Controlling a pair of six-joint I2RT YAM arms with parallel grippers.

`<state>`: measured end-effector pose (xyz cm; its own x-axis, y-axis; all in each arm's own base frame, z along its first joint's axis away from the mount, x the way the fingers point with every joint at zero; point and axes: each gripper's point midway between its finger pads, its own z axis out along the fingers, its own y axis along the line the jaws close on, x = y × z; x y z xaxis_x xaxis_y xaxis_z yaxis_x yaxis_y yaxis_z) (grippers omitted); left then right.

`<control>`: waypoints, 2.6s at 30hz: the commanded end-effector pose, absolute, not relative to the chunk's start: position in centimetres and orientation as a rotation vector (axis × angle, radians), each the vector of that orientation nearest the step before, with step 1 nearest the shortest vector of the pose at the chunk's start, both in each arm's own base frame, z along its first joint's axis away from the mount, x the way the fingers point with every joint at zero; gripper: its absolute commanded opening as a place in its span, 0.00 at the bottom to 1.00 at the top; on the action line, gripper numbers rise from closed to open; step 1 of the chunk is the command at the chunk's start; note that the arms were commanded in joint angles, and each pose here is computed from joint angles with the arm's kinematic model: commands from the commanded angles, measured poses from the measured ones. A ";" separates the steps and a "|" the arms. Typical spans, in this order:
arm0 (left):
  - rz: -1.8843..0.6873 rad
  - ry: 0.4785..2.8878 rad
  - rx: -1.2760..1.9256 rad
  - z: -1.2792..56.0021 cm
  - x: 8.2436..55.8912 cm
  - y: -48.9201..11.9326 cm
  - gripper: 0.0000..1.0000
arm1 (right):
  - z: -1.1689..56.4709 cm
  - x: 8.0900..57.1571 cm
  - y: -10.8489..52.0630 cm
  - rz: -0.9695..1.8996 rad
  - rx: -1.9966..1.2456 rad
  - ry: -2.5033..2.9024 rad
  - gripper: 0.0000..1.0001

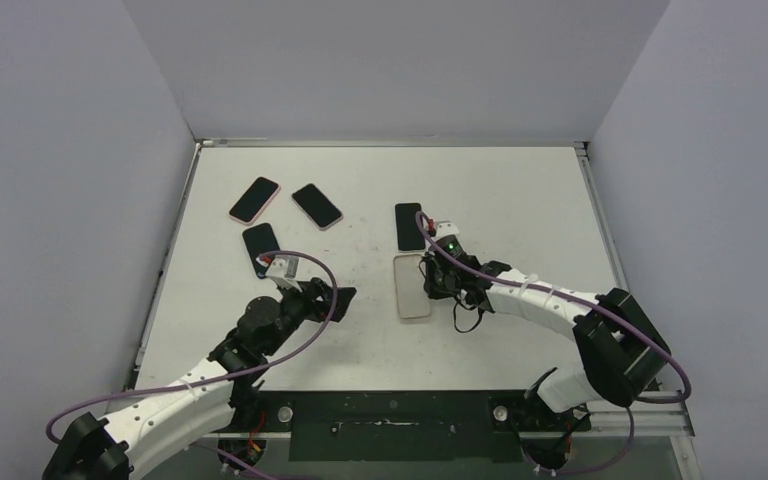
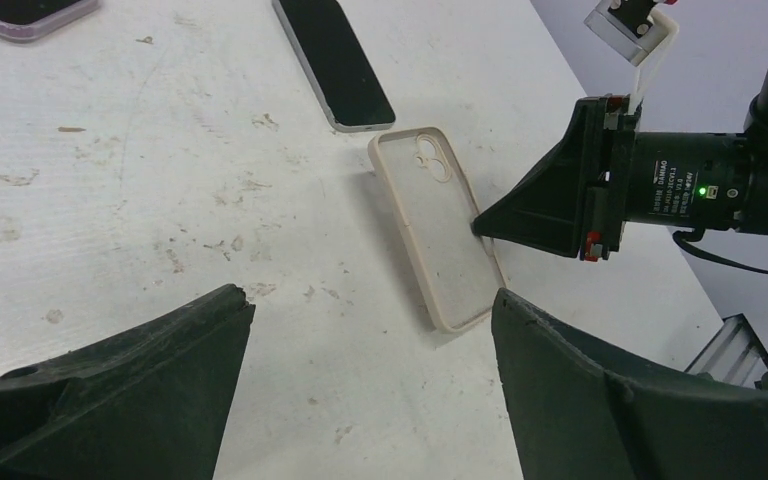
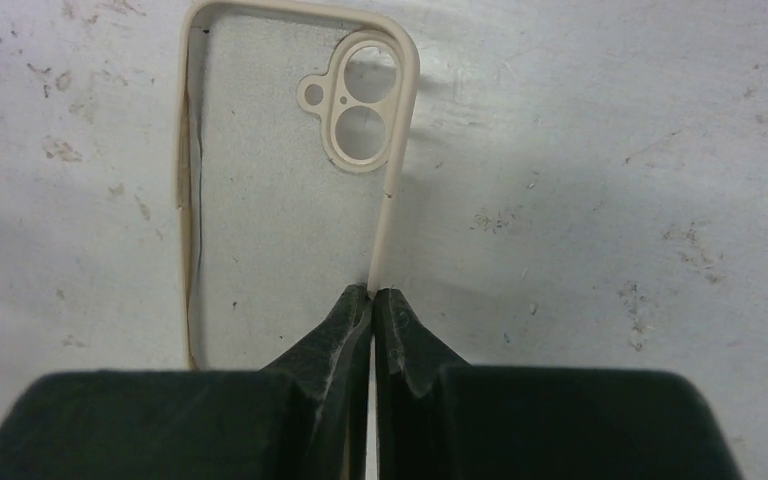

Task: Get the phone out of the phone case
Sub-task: Place the phone case at the center of the board.

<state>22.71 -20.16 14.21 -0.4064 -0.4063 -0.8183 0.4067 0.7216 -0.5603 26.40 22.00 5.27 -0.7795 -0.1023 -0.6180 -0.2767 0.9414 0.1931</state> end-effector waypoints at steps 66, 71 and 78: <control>-0.744 1.737 -0.163 15.7 24.6 -17.0 0.97 | 8.7 30.9 21.2 0.409 -0.107 2.393 0.70; -0.702 1.794 -0.261 14.7 25.6 -16.4 0.97 | 13.2 31.1 18.9 0.384 -0.097 2.189 0.98; -0.602 1.931 -0.400 12.3 27.4 -14.9 0.97 | 19.3 29.2 14.0 0.333 -0.019 1.897 1.00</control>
<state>25.72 -15.65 11.01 -0.4316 -0.4533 -0.7799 0.0786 0.8424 -0.5331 28.78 16.92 15.36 -0.5345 0.0996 -0.8393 -0.2188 0.9429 0.2512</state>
